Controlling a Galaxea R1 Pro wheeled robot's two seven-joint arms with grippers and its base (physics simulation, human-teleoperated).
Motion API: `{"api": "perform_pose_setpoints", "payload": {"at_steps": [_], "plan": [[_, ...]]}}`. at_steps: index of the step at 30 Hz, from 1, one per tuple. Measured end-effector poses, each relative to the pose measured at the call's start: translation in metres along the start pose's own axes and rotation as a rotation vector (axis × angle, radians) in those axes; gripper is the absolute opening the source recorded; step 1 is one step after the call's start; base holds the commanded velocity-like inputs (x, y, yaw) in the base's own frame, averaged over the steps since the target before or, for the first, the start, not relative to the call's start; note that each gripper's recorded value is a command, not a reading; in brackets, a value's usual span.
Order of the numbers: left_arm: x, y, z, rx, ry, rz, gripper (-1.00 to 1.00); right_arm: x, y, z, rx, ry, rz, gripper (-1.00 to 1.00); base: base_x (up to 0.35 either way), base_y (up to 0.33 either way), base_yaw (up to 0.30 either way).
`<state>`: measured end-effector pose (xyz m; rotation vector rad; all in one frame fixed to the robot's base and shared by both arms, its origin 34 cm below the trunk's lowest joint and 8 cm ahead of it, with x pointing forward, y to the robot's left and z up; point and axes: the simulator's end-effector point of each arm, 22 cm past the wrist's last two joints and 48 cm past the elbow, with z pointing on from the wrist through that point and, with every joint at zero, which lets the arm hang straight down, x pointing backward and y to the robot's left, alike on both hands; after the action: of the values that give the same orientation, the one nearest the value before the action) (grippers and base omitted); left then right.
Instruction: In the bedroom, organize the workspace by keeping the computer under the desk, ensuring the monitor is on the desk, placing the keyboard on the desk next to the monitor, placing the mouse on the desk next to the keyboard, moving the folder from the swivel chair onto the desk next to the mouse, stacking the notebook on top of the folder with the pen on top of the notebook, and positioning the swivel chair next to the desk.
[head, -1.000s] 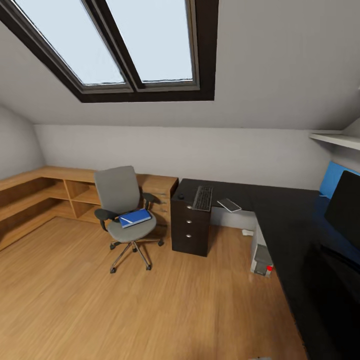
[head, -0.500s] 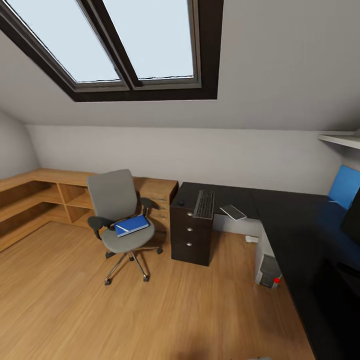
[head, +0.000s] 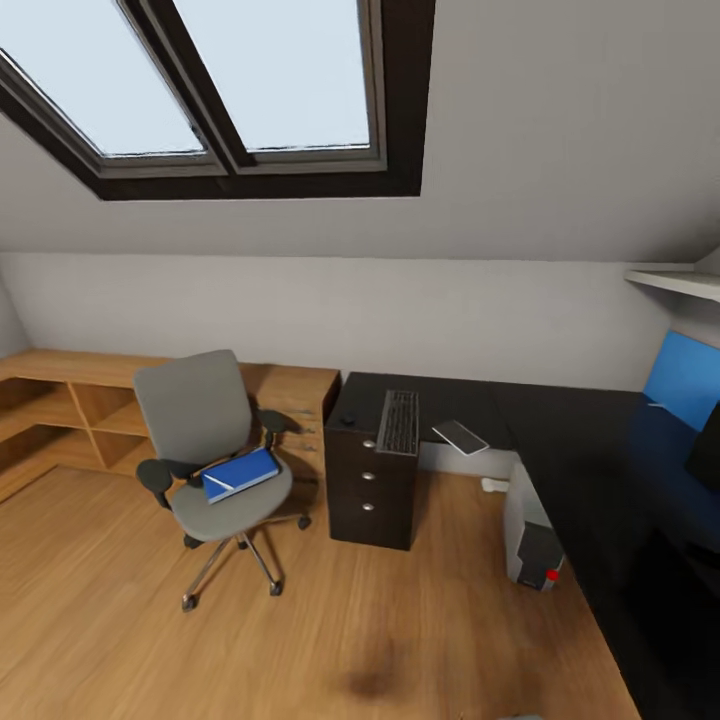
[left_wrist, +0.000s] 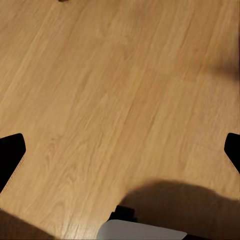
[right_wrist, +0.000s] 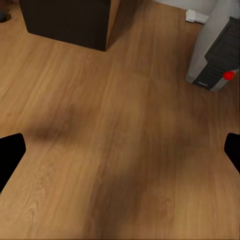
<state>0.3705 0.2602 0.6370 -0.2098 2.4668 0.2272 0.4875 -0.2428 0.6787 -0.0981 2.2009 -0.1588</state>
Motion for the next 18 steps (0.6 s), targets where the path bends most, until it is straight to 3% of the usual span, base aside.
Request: {"api": "perform_pose_setpoints", "payload": {"at_steps": [8, 18], "plan": [[0.0000, 0.0000, 0.0000, 0.000, 0.000, 0.000, 1.00, 0.0000, 0.0000, 0.0001, 0.000, 0.000, 0.000, 1.00, 0.276, 0.232, -0.248], [0.0000, -0.0009, -0.0002, 0.002, 0.000, 0.001, 1.00, 0.0007, -0.0007, -0.0001, -0.004, 0.000, -0.003, 1.00, 0.302, 0.159, -0.031]]}}
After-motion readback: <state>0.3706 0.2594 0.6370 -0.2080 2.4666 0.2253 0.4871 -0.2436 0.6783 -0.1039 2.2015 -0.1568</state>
